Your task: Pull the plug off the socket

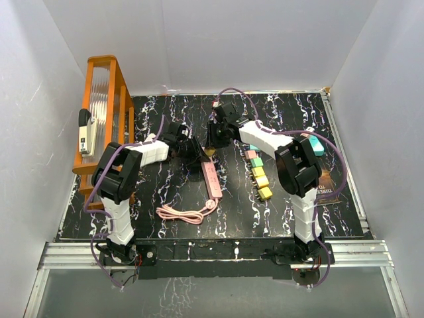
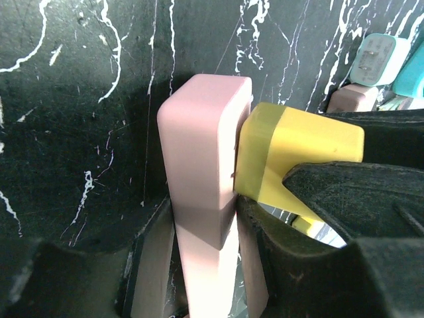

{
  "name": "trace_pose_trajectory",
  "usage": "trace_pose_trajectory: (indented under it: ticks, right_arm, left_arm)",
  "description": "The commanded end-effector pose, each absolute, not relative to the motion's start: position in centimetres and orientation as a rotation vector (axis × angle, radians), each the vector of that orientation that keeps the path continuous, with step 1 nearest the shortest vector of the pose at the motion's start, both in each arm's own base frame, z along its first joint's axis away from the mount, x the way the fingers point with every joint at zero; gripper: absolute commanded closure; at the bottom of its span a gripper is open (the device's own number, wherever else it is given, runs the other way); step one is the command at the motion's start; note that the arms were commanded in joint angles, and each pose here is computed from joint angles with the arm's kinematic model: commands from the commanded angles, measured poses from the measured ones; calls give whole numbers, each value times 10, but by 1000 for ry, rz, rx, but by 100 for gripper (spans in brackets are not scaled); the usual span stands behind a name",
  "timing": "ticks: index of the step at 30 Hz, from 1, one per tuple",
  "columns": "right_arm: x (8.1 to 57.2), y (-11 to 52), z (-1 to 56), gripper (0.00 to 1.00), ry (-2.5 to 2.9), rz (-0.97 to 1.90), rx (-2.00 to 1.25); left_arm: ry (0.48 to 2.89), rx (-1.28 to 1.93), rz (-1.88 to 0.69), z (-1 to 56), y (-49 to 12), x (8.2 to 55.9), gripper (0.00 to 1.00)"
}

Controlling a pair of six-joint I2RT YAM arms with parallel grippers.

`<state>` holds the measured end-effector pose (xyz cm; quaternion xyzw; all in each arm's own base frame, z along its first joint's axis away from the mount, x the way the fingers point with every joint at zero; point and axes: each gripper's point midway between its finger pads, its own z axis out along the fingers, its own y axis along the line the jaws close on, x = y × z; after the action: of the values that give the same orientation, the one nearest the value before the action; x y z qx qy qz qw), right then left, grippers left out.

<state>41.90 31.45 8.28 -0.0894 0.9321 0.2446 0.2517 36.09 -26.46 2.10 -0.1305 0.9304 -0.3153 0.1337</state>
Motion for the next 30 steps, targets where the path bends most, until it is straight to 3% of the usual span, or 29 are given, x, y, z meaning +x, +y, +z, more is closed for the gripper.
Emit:
trace_pose_trajectory:
  ticks: [1,9,13,16,23,30]
  right_arm:
    - [431,321,258,100,2148,796,-241]
    - [427,284,315,100,2021,694,-166]
    - [443,247,301,100,2046,589,-117]
    - [460,209,277,100,2080,642,-85]
    - [491,171,193,100,2222,718,-95]
    - [506,135,131,98,2322,783,0]
  left_arm:
    - [2909,-557,-311,-70,-164,317,73]
    - [2898,-528,-307,-65,-161,322,76]
    - [2885,-437,-375,-51,-169,332,74]
    - [2844,-357,-416,-23,-175,345,66]
    - [2695,-191,-495,56,-185,373,33]
    - [2578,-52,-617,126,-196,371,20]
